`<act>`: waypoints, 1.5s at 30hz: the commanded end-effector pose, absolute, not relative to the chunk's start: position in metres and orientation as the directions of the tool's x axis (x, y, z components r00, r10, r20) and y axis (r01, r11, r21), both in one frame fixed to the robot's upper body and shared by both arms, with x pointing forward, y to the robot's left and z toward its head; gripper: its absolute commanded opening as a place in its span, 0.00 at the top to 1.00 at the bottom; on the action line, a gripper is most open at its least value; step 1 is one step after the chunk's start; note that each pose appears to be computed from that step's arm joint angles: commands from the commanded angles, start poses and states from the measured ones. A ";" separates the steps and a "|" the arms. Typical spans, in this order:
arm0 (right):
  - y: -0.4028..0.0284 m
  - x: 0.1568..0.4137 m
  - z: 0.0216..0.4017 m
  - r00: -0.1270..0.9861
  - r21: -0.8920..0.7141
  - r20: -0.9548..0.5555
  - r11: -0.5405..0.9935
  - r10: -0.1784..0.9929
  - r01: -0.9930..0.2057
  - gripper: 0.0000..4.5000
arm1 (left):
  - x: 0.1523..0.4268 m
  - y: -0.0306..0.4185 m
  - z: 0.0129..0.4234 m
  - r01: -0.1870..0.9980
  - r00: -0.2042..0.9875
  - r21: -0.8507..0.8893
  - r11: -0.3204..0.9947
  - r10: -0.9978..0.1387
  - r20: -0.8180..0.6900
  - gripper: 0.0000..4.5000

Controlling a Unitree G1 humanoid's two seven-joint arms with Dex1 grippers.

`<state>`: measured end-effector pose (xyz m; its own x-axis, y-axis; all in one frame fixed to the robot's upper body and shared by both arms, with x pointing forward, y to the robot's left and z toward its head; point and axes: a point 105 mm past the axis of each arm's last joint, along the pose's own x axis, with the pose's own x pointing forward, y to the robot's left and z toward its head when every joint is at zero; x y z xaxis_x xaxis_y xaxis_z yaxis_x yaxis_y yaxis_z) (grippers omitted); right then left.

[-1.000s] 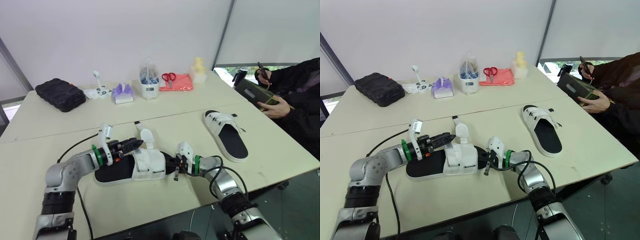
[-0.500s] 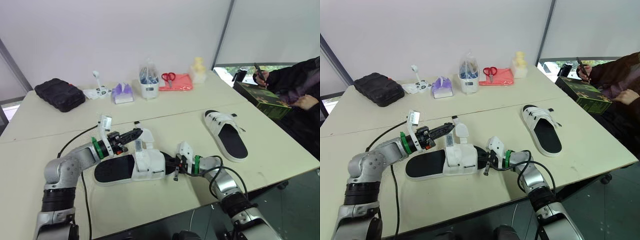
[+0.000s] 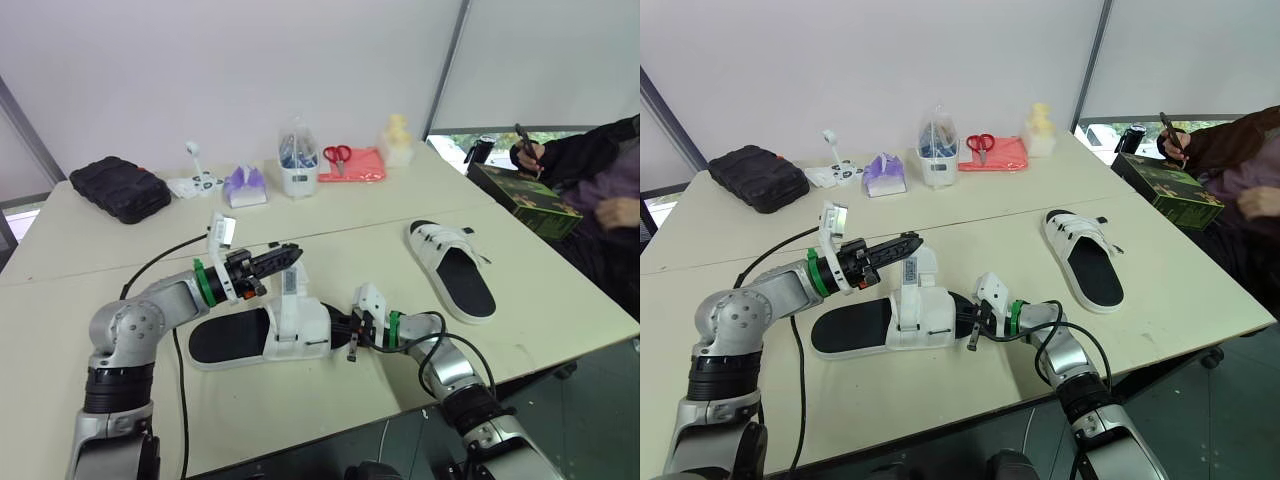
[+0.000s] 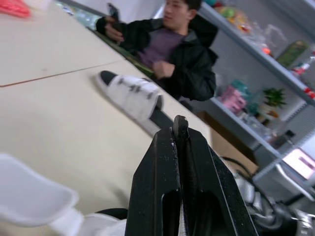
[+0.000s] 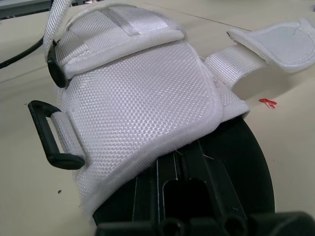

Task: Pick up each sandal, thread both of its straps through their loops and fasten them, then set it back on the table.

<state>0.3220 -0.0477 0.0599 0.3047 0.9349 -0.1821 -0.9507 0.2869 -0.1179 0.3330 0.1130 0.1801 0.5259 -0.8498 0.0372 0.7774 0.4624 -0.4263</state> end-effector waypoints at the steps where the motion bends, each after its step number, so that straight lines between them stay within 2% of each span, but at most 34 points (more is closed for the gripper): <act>1: -0.054 0.295 -0.006 0.238 0.040 -0.386 0.274 0.891 -0.961 1.00 | 0.352 0.123 0.174 0.763 0.576 -0.382 0.522 -0.816 0.036 0.99; 4: -0.056 0.294 -0.007 0.244 0.042 -0.387 0.281 0.889 -0.959 1.00 | 0.361 0.128 0.166 0.749 0.590 -0.389 0.536 -0.807 0.026 0.99; 9: -0.056 0.295 -0.008 0.260 0.045 -0.385 0.299 0.886 -0.953 1.00 | 0.380 0.139 0.127 0.697 0.632 -0.374 0.612 -0.771 -0.083 0.99; 14: -0.053 0.298 -0.007 0.264 0.038 -0.383 0.300 0.885 -0.953 1.00 | 0.387 0.133 0.106 0.716 0.578 -0.370 0.591 -0.800 -0.159 0.99; 17: -0.053 0.302 -0.005 0.275 0.030 -0.378 0.309 0.884 -0.951 1.00 | 0.386 0.140 0.084 0.730 0.554 -0.299 0.615 -0.788 -0.269 0.99; 19: -0.054 0.302 -0.005 0.275 0.029 -0.380 0.309 0.883 -0.951 1.00 | 0.387 0.140 0.080 0.738 0.549 -0.279 0.615 -0.787 -0.281 0.99; 22: -0.054 0.303 -0.005 0.276 0.026 -0.381 0.309 0.882 -0.951 1.00 | 0.390 0.137 0.084 0.736 0.554 -0.299 0.607 -0.794 -0.248 0.79; 28: -0.060 0.310 -0.008 0.296 0.022 -0.394 0.331 0.870 -0.943 1.00 | 0.402 0.149 0.097 0.688 0.640 -0.292 0.664 -0.745 -0.186 0.15; 35: -0.055 0.317 -0.005 0.301 0.016 -0.383 0.332 0.873 -0.943 1.00 | 0.408 0.174 0.138 0.654 0.693 -0.363 0.664 -0.718 -0.064 0.15; 40: -0.051 0.316 -0.006 0.297 0.019 -0.376 0.328 0.878 -0.945 1.00 | 0.420 0.172 0.170 0.645 0.703 -0.439 0.626 -0.711 0.018 0.15; 45: -0.048 0.315 -0.006 0.302 0.022 -0.365 0.332 0.881 -0.943 1.00 | 0.419 0.154 0.155 0.664 0.637 -0.447 0.600 -0.767 -0.083 0.15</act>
